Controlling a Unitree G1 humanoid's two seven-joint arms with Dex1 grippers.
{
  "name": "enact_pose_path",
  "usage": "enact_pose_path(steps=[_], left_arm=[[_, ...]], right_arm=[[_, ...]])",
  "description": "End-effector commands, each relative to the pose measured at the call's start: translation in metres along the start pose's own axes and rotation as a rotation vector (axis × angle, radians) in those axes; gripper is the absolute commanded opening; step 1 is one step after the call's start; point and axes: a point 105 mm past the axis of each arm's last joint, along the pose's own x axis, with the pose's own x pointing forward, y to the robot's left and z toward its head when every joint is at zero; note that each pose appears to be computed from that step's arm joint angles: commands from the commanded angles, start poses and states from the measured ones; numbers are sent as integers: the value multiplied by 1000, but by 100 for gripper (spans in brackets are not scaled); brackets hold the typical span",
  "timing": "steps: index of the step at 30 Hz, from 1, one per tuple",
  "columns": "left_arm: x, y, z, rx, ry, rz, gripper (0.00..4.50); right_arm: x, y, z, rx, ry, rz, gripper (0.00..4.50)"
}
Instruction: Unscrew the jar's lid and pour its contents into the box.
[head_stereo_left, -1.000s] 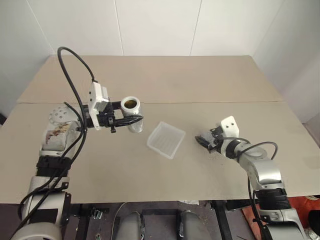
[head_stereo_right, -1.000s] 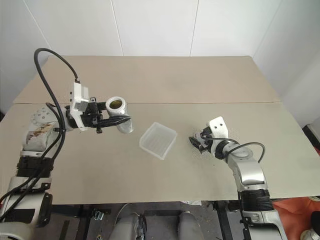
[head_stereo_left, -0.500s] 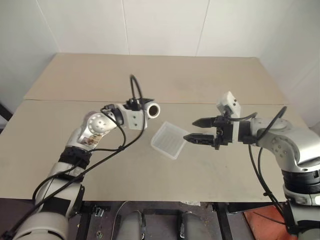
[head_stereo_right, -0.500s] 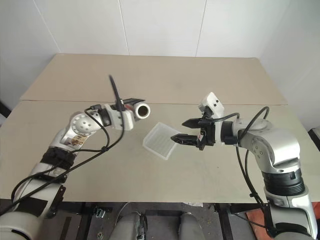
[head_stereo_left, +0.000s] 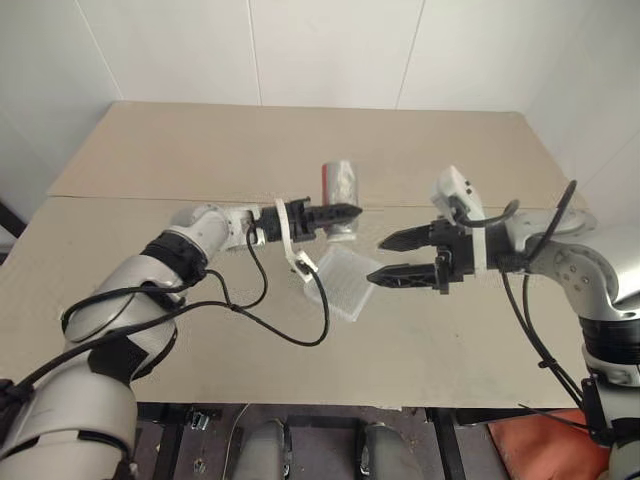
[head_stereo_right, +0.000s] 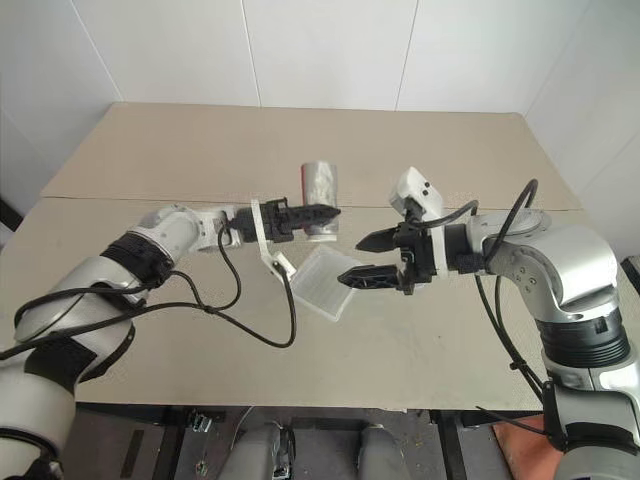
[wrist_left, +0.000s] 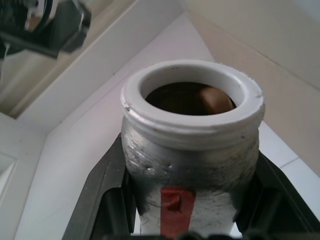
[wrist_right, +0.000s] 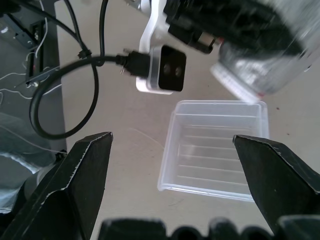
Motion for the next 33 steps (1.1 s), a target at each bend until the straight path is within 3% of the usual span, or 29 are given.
enact_pose_path(steps=[1,8,12,16,19,25,30,33], left_arm=[[6,10,-2,73,-7,61,204],[9,13,-3,76,24,85,204],[-6,8,-20,-75,170,64,204],[-28,4,-45,-425,423,76,204],[-55,-1,-61,-852,669,163,204],[-90,-12,-43,-1565,804,248,204],[-104,-15,-23,-1906,835,280,204],[-114,-25,-10,-2021,886,302,204]], right_arm=[[-12,0,12,-46,-43,-50,448],[-12,5,9,-57,-58,-60,448],[-10,5,7,-86,-72,-78,448],[-7,0,4,-195,-86,-132,448],[-3,-7,-1,-263,-76,-177,448],[0,-13,-1,-311,-108,-194,448],[1,-15,1,-313,-133,-200,448],[1,-15,3,-316,-140,-205,448]])
